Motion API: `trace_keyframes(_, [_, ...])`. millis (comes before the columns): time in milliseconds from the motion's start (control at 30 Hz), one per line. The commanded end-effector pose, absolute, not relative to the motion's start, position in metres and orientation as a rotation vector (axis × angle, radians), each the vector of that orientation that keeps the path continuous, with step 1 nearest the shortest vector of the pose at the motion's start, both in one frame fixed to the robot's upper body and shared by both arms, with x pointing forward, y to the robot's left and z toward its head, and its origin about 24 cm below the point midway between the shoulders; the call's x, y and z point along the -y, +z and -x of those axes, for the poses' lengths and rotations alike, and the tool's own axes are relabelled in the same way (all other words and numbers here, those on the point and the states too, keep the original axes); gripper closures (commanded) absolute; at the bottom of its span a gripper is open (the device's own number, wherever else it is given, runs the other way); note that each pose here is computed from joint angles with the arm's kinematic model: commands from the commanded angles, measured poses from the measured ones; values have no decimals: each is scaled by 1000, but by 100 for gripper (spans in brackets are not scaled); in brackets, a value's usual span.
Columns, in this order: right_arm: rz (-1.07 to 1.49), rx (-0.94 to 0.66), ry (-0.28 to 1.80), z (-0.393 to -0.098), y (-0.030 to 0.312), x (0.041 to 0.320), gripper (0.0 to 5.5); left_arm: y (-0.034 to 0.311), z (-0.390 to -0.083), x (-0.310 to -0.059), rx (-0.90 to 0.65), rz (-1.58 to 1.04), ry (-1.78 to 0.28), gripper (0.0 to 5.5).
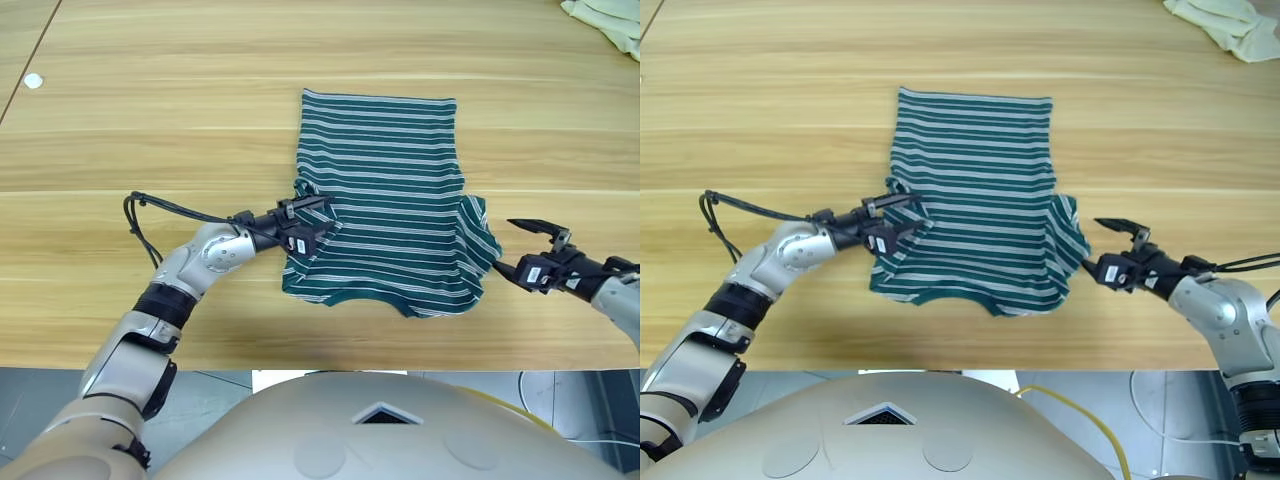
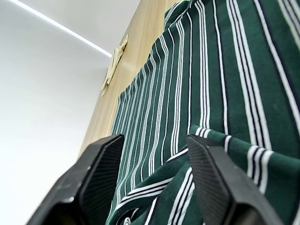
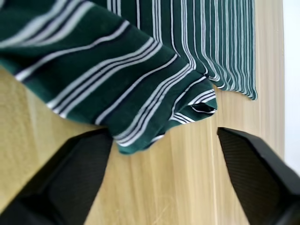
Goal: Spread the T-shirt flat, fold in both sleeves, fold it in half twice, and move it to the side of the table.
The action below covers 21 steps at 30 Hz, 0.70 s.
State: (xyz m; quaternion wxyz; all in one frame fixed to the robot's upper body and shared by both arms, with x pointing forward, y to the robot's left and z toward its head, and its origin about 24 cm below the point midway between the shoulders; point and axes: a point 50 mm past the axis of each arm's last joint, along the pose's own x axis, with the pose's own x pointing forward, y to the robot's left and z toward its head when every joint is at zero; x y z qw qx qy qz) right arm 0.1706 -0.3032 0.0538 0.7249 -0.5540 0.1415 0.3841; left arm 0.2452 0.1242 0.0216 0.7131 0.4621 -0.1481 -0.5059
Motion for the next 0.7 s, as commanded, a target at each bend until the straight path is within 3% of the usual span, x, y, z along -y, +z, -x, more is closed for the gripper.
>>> trace_keyframes(33, [1215, -381, 887, -161, 45, 306, 224, 19, -245, -125, 322, -1037, -1118, 298])
trace_keyframes(700, [1258, -401, 747, -177, 47, 319, 548, 18, -243, -127, 319, -1040, -1112, 298])
